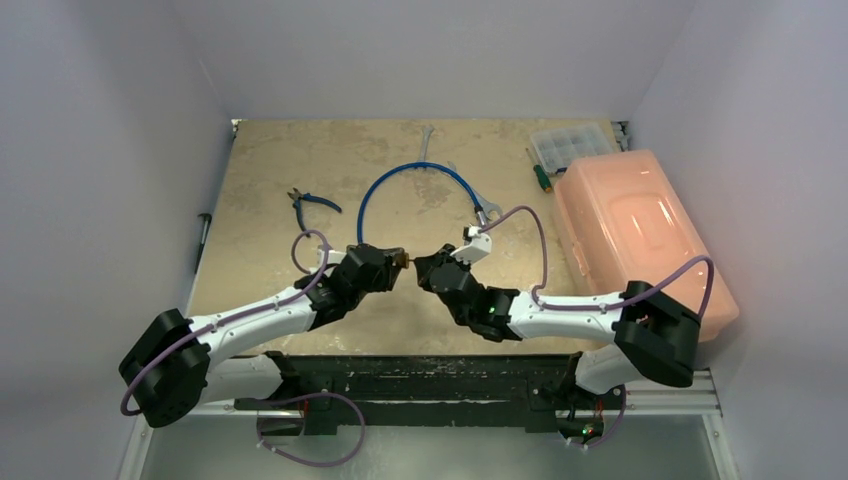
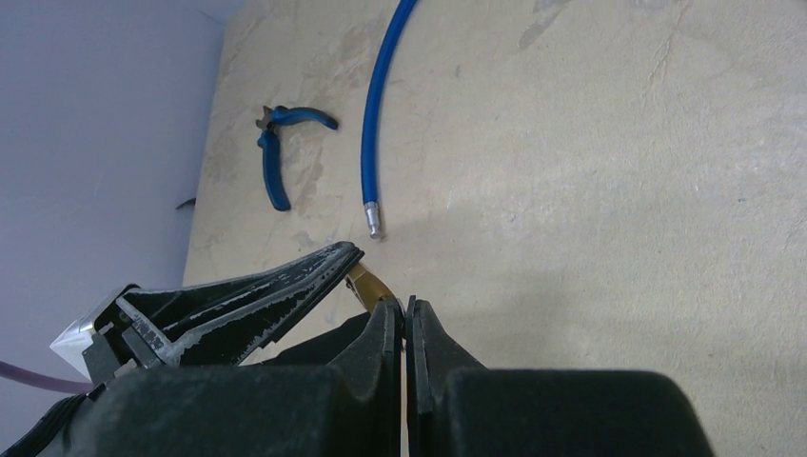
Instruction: Unlock with the key
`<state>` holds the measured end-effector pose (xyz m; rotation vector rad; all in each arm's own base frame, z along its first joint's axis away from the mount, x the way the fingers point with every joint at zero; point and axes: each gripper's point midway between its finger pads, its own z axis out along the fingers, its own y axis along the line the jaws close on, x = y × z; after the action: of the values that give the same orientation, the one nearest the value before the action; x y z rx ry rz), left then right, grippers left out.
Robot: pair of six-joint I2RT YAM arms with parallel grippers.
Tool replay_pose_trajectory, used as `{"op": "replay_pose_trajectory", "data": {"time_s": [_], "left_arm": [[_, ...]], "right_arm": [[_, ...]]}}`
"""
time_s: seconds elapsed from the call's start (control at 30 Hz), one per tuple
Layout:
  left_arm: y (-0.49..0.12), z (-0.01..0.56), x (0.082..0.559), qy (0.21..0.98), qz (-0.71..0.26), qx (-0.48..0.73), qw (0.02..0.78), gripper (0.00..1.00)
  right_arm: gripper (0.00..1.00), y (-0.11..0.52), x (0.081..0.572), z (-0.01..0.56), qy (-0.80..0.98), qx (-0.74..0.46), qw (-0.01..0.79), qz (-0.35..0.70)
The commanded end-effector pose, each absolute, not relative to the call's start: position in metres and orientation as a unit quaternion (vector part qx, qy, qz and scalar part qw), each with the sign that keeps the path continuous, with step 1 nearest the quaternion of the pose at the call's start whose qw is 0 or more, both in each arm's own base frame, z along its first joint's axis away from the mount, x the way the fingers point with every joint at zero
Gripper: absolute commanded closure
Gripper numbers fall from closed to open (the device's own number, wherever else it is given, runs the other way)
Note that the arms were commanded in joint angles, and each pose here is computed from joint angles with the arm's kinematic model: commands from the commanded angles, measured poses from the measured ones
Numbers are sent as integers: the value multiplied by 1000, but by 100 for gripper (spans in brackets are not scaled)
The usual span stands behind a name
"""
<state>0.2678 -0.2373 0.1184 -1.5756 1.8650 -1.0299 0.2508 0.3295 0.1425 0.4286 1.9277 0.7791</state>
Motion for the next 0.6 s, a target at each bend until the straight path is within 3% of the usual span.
{"op": "replay_pose_trajectory", "data": {"time_s": [0.0, 0.57], "left_arm": [[-280, 165, 265, 618, -490, -601, 128, 100], [-288, 177, 266, 596, -525, -598, 104, 100]], "right_arm": [[100, 352, 246, 169, 758, 180, 506, 370], [100, 351, 239, 159, 744, 231, 500, 380]]}}
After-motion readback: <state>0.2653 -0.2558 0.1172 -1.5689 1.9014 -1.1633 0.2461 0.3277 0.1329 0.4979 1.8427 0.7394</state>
